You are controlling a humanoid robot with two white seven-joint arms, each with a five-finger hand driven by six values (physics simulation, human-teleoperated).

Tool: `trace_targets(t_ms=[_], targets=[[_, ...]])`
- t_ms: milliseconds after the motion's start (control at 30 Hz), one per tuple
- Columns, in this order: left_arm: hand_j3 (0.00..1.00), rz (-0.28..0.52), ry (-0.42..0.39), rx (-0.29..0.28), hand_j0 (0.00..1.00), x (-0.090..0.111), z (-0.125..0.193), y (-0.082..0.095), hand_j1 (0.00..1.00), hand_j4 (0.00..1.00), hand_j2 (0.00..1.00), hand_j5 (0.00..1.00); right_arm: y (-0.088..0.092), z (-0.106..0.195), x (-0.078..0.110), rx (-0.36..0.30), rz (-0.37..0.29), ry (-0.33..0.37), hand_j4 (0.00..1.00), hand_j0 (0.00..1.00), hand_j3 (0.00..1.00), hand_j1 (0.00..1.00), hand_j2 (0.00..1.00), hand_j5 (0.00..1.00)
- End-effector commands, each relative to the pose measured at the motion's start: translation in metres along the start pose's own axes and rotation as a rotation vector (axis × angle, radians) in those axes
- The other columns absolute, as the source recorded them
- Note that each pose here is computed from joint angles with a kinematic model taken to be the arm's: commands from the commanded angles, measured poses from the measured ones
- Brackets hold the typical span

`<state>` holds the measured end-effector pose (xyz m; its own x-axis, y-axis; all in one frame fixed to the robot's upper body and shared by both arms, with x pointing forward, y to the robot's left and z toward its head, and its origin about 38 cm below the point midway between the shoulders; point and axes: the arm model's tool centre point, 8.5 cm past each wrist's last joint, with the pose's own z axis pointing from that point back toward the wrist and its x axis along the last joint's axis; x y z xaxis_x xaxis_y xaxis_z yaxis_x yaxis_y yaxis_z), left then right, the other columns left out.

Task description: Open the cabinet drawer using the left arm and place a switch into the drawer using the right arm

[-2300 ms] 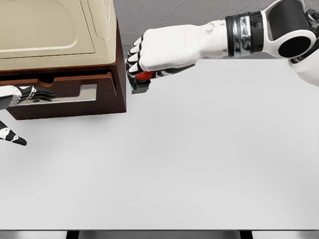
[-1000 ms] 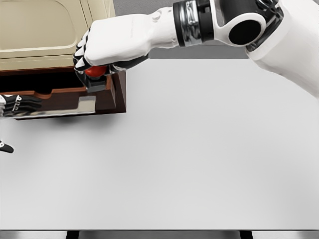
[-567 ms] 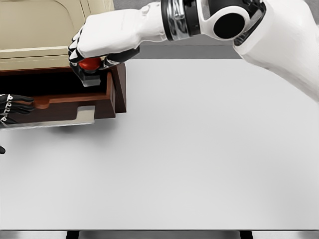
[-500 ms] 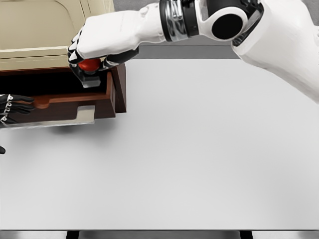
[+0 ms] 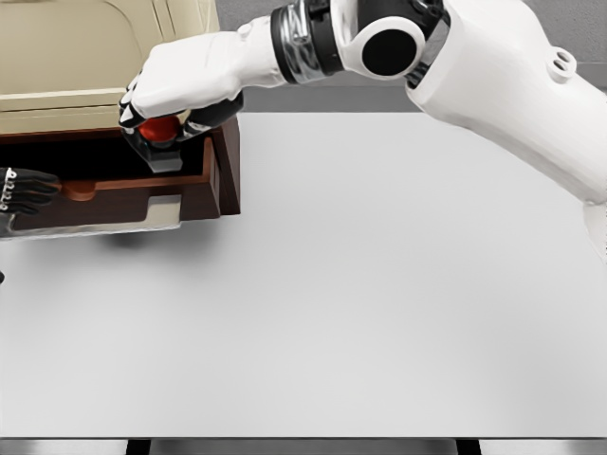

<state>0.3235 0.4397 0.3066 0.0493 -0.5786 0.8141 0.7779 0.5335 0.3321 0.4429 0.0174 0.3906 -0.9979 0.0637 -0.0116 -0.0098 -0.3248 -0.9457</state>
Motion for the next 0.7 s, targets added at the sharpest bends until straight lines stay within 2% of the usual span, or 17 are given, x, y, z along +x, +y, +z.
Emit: trace_targets(t_ms=[0, 333, 500, 667], targets=[[1.0, 0.021, -0.016, 0.004, 1.0, 0.002, 0.0, 0.001, 1.0, 1.0, 1.0, 1.0, 0.001, -0.005, -0.004, 0.001, -0.019, 0.007, 0.5, 0.5, 0.5, 0.5, 0.5, 0.5], [1.0, 0.032, -0.026, 0.003, 1.0, 0.003, -0.001, 0.0, 1.0, 1.0, 1.0, 1.0, 0.002, -0.013, -0.018, 0.007, -0.04, 0.038, 0.49, 0.49, 0.49, 0.49, 0.49, 0.49], [1.0, 0.042, -0.035, 0.004, 1.0, 0.004, 0.0, 0.001, 1.0, 1.0, 1.0, 1.0, 0.003, -0.019, -0.018, 0.022, -0.019, 0.046, 0.49, 0.49, 0.49, 0.49, 0.49, 0.49], [1.0, 0.046, -0.038, 0.005, 1.0, 0.004, 0.0, 0.001, 1.0, 1.0, 1.0, 1.0, 0.004, -0.027, -0.023, 0.028, -0.033, 0.055, 0.49, 0.49, 0.49, 0.49, 0.49, 0.49]])
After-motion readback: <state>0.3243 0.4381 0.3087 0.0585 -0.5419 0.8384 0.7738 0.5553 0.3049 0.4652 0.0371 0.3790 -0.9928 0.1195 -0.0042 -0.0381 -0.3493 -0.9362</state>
